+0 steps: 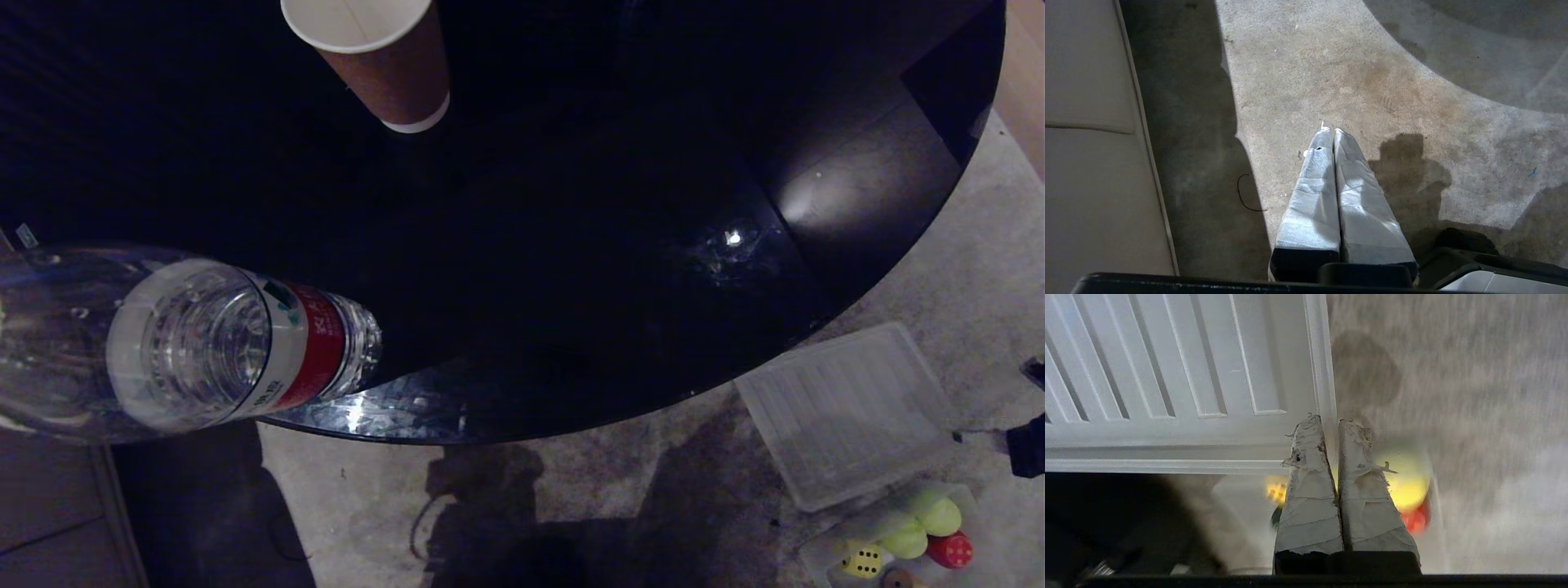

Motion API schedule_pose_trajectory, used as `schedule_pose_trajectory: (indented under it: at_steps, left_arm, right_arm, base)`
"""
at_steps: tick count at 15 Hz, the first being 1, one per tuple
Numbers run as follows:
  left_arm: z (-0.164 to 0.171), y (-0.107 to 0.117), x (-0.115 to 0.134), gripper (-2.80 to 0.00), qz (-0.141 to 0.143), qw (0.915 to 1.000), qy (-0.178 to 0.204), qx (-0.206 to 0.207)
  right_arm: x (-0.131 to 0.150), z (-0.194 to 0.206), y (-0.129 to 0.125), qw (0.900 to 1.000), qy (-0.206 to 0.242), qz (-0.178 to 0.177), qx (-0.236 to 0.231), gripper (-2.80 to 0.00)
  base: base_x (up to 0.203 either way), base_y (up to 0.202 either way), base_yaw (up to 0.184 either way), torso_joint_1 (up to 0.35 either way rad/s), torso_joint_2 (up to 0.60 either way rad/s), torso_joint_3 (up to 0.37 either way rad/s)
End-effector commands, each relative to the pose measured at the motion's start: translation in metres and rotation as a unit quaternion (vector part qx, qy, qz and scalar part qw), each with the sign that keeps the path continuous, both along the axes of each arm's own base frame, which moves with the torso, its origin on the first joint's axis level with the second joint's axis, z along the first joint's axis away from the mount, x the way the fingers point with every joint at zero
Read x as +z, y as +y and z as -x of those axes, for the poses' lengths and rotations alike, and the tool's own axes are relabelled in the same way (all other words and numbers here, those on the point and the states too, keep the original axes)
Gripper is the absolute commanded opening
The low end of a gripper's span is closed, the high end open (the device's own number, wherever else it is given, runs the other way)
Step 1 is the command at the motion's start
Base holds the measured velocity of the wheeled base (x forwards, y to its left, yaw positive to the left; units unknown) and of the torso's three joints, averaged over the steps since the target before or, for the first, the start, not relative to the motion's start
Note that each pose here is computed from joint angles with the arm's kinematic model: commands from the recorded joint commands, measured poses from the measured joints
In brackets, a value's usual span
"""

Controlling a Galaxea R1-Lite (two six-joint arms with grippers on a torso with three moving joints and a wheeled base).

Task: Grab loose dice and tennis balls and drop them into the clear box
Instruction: Close the lid

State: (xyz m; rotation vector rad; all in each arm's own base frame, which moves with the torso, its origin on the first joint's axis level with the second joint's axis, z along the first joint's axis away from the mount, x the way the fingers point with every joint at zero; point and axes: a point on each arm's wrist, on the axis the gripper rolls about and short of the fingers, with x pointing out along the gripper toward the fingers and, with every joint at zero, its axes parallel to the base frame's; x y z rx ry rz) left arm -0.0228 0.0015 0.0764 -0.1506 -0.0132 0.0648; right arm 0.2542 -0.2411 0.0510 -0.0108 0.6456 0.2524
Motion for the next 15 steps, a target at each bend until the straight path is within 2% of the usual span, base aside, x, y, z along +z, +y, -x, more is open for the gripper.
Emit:
schedule_pose_trajectory:
  at_steps: [1, 4, 7, 10, 12, 15]
  left_arm:
    - [0.0, 0.0, 0.0, -2.8, 0.001, 1.0, -0.001, 0.0]
    - [0.0, 0.0, 0.0, -2.8, 0.001, 1.0, 0.0, 0.0]
    - [0.0, 0.0, 0.0, -2.8, 0.001, 1.0, -0.001, 0.0]
    - [0.0, 0.0, 0.0, -2.8, 0.001, 1.0, 0.0, 0.001]
    - [0.0, 0.0, 0.0, -2.8, 0.001, 1.0, 0.0, 0.0]
    - [0.0, 0.0, 0.0, -2.8, 0.001, 1.0, -0.001, 0.001]
  right_arm:
    - [0.018, 0.016, 0.0, 1.0, -0.003, -0.001, -0.016, -2.8]
    - [0.054, 0.024, 0.012, 0.999, -0.012, -0.02, -0.044, -2.8]
    - [0.102, 0.027, 0.041, 0.993, -0.031, -0.069, -0.09, -2.8]
    - [0.14, 0.033, 0.077, 0.987, -0.047, -0.088, -0.122, -2.8]
    - [0.152, 0.042, 0.097, 0.987, -0.06, -0.089, -0.12, -2.8]
    - [0.154, 0.056, 0.123, 0.989, -0.061, -0.087, -0.099, -2.8]
  base:
    - [0.0, 0.0, 0.0, 0.0, 0.0, 0.0]
    - [0.0, 0.0, 0.0, 0.0, 0.0, 0.0]
    - [0.0, 0.0, 0.0, 0.0, 0.0, 0.0]
    - [0.0, 0.0, 0.0, 0.0, 0.0, 0.0]
    - [0.0, 0.0, 0.0, 0.0, 0.0, 0.0]
    - [0.0, 0.0, 0.0, 0.0, 0.0, 0.0]
